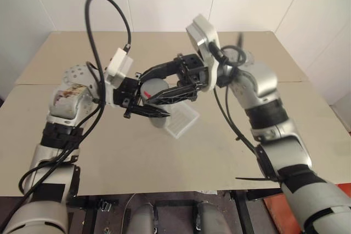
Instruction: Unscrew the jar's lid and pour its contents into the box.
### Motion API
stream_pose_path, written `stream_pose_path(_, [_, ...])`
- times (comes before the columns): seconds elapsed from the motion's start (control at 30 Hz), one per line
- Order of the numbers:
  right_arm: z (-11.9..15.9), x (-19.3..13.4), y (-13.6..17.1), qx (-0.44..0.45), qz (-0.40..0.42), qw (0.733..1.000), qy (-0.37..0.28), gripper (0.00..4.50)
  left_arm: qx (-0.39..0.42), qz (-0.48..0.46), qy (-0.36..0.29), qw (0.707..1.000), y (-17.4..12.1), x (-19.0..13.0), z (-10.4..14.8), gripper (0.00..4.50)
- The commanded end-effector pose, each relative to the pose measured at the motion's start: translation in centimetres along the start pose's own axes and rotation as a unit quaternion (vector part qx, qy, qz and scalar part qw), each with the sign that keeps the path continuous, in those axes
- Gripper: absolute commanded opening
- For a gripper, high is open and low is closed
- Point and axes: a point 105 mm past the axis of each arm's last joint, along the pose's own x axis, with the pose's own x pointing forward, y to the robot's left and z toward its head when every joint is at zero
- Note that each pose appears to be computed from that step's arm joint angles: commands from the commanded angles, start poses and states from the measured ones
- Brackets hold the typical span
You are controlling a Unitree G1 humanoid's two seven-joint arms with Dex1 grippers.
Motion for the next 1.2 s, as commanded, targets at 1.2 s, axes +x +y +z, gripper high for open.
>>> stream_pose_path(1.2, [-1.5,-0.1,-3.0,-0.027,-0.399,0.913,0.078,4.48,-0.028,0.147,0.005,0.989,3.6,-2.9,-3.5,2.03])
